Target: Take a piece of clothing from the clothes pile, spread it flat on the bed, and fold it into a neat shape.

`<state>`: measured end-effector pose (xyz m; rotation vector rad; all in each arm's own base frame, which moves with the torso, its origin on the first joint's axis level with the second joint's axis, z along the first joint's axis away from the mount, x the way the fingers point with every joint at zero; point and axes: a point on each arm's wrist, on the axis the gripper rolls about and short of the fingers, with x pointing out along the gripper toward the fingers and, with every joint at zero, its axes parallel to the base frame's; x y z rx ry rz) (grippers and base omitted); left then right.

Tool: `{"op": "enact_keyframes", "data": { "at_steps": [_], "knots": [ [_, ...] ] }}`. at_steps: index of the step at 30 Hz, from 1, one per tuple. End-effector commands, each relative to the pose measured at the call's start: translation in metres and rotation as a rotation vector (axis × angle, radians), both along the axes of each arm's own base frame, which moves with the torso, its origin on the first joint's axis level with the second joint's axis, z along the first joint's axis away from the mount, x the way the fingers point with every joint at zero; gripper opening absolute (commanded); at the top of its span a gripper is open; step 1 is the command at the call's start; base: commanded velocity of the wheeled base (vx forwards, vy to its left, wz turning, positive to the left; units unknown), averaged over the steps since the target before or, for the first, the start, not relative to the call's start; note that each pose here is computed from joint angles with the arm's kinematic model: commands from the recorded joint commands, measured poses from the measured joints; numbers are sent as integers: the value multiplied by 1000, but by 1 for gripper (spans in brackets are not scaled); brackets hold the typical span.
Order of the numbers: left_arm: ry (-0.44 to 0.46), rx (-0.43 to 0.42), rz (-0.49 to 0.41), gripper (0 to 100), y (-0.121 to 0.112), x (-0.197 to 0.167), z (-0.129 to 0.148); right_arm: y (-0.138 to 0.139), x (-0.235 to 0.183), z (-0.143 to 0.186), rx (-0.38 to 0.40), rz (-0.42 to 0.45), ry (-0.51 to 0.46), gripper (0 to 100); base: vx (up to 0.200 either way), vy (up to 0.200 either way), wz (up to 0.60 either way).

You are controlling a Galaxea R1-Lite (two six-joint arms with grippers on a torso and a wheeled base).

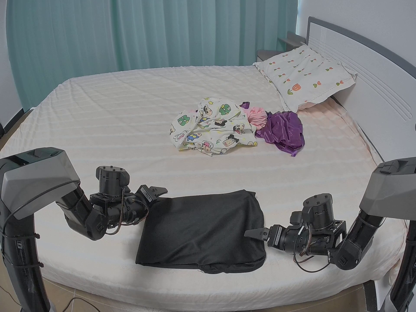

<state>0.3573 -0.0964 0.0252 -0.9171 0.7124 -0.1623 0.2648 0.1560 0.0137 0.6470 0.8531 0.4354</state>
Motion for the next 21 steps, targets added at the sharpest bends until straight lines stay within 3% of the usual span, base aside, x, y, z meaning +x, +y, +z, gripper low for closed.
{"op": "enact_keyframes", "data": {
  "at_steps": [1, 9, 10, 21],
  "knots": [
    [8, 2, 12, 0, 3, 3, -5, 0, -5, -1, -8, 12, 7, 100, 0, 0, 0],
    [10, 4, 19, 0, 5, 2, -5, 4, -15, -11, -61, 69, 20, 100, 0, 0, 0],
    [10, 3, 20, 0, 5, 1, -4, 5, -17, -12, -68, 79, 23, 0, 0, 0, 0],
    [10, 3, 26, 0, 6, 2, -4, 2, -27, -15, -92, 94, 49, 0, 0, 0, 0]
  ]
}}
